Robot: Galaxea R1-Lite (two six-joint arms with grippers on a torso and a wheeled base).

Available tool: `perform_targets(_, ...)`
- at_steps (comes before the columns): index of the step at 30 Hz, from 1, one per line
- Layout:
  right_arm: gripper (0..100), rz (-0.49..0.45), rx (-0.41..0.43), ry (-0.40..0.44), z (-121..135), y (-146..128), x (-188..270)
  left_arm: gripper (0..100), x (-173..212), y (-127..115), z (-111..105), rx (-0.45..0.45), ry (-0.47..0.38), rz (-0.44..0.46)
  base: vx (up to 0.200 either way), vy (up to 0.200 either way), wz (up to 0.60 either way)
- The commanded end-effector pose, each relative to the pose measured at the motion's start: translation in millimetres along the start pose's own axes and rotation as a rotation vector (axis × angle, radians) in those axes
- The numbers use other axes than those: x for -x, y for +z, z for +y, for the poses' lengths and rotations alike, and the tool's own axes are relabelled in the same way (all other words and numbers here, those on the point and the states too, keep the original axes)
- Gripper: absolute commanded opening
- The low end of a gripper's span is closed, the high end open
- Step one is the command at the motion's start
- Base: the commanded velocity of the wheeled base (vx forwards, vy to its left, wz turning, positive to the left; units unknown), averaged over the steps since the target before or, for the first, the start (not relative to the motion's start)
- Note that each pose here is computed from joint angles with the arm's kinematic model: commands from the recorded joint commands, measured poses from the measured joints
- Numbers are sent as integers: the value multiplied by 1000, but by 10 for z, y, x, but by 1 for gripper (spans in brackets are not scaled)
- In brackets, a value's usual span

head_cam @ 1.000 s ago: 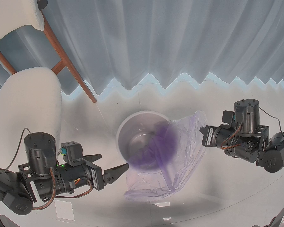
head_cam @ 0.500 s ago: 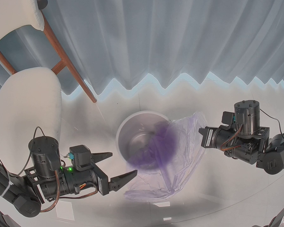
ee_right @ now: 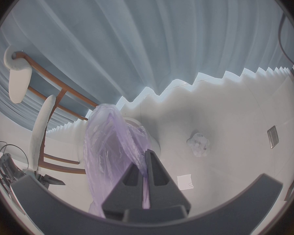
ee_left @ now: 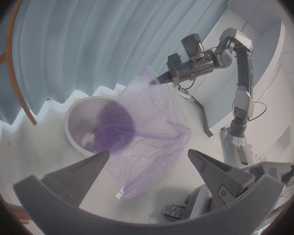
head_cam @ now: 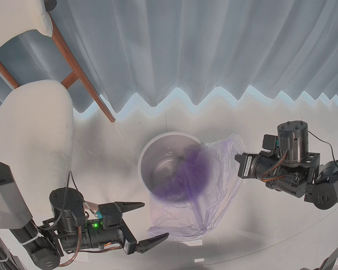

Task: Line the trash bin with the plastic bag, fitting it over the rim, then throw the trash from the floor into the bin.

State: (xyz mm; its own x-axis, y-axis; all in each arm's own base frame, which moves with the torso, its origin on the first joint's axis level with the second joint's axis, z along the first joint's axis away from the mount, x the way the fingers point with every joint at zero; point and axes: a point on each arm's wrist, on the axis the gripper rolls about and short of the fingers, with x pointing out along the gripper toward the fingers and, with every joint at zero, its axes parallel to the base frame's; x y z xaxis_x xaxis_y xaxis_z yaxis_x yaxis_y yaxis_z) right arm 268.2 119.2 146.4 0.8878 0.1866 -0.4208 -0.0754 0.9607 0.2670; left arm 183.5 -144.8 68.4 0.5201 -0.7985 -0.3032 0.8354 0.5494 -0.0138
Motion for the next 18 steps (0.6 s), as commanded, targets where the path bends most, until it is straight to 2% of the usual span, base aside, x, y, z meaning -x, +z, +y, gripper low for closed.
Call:
perform_targets(1, 0, 5, 3, 9, 29, -17, -1, 100, -154, -143, 41, -1, 18, 62, 0, 0, 0)
perform_targets(4, 0, 2, 3, 11, 37, -11, -1, 100, -215, -150, 64, -28, 25, 64, 0, 0, 0)
perform_targets(18, 0, 10, -8, 8, 36, -22, -38, 100, -321, -255, -107, -62, -52, 120, 0, 0, 0)
